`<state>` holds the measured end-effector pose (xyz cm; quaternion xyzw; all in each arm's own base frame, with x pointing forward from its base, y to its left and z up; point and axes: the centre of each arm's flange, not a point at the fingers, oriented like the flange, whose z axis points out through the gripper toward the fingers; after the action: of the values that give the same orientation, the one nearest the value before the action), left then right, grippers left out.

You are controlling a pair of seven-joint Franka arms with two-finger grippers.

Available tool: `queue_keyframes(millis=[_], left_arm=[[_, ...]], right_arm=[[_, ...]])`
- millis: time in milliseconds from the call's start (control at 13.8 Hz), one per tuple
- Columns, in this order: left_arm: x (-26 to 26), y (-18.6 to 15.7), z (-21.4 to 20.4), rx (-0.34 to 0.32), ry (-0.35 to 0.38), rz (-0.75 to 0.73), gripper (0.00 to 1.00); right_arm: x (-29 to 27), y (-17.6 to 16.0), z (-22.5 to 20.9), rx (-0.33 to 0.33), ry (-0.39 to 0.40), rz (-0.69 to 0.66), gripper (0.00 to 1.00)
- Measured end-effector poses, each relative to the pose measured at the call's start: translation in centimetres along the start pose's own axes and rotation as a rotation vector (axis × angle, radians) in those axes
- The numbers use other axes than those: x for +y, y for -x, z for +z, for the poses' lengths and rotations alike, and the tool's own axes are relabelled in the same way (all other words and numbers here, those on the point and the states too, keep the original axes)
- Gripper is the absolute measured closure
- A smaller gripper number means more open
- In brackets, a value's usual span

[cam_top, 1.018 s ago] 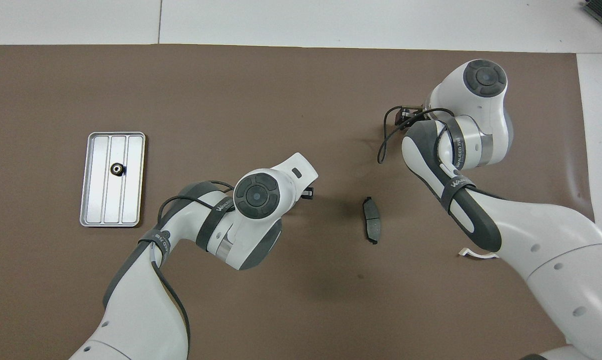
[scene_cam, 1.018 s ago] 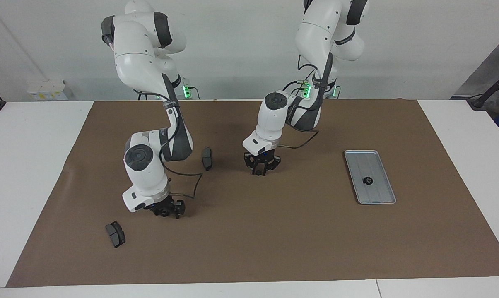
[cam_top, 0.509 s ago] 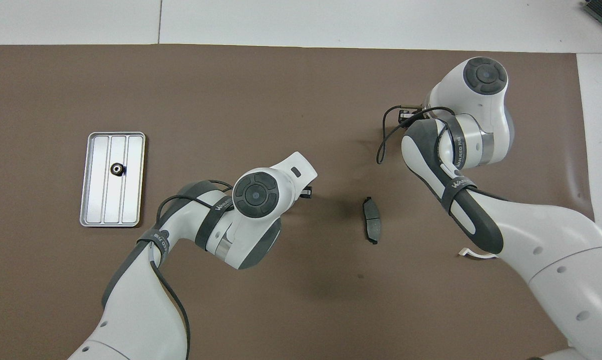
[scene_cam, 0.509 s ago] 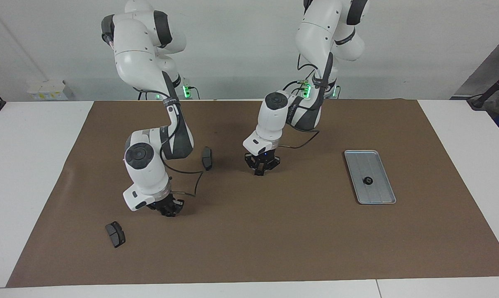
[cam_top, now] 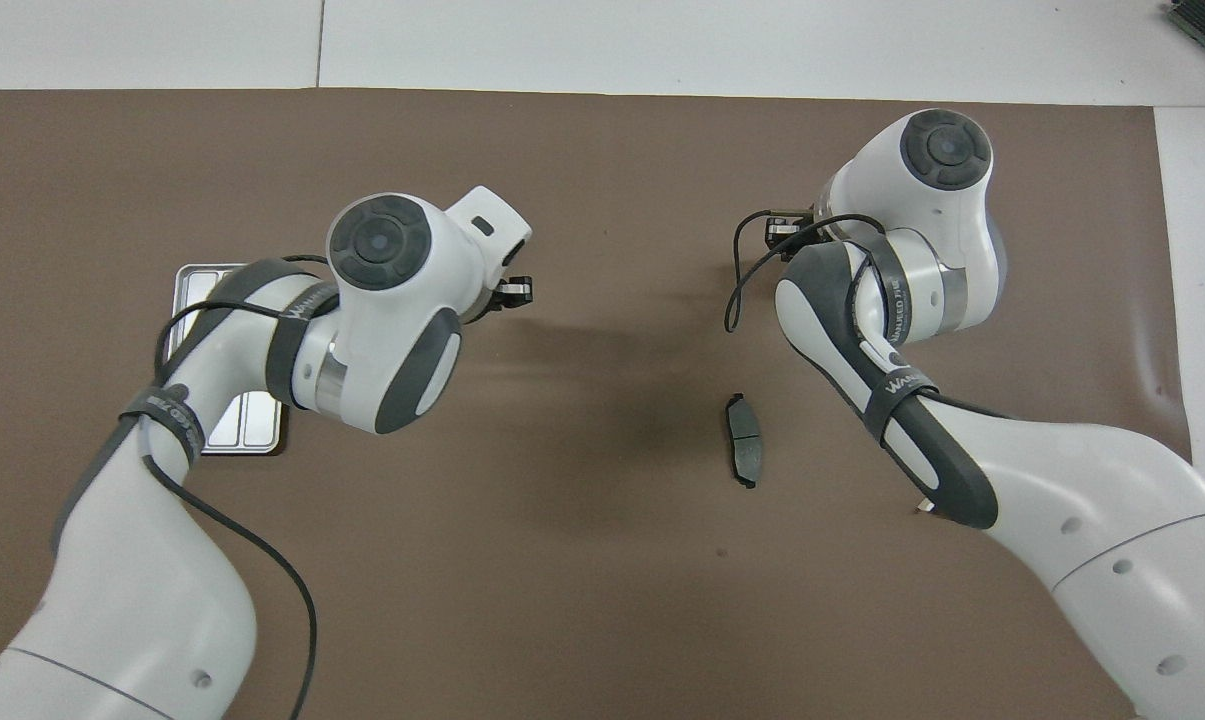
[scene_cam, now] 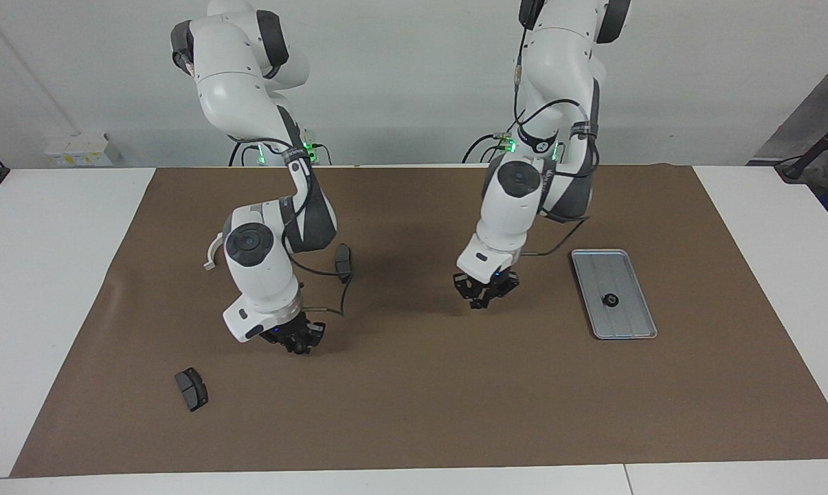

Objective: Pick bearing gear from pile to tray

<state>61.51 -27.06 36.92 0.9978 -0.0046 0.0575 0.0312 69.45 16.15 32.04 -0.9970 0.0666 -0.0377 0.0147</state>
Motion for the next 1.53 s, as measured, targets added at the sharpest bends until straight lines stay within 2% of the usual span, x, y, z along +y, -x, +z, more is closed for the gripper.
queue_keyframes(millis=[145, 364, 655, 800, 1018, 1091, 1309, 1455, 1527], left_arm=[[-7.5, -2.5, -0.6, -0.027, -0.022, 0.020, 0.76], [-17.9, -3.9, -0.8, -0.077, -0.037, 0.126, 0.76], [-30.3, -1.8, 0.8, -0.145, -0.023, 0.284, 0.76], [-32.7, 0.0, 1.7, -0.169, -0.011, 0.327, 0.76], [-32.5, 2.1, 3.0, -0.178, -0.004, 0.348, 0.74], [-32.2, 2.3, 3.1, -0.170, -0.006, 0.354, 0.68], [-30.5, 1.2, 1.8, -0.102, -0.020, 0.362, 0.33], [-27.8, 0.1, 0.6, -0.065, -0.027, 0.299, 0.09], [-25.6, -0.4, 0.1, -0.049, -0.027, 0.253, 0.01]], right_arm=[[-4.7, 1.9, -0.3, -0.004, -0.013, 0.012, 0.65], [-11.1, 5.4, -0.5, -0.010, -0.019, 0.018, 0.65], [-17.4, 9.6, -0.7, -0.017, -0.025, -0.001, 0.65], [-19.6, 11.5, -0.5, -0.023, -0.023, -0.006, 0.65], [-21.9, 14.0, 0.0, -0.035, -0.017, -0.019, 0.65], [-22.3, 14.6, 0.4, -0.042, -0.012, -0.026, 0.65], [-23.1, 16.2, 1.5, -0.055, -0.003, -0.046, 0.64], [-23.2, 16.4, 1.6, -0.053, -0.002, -0.048, 0.48], [-23.1, 16.2, 1.6, -0.048, -0.004, -0.046, 0.36]])
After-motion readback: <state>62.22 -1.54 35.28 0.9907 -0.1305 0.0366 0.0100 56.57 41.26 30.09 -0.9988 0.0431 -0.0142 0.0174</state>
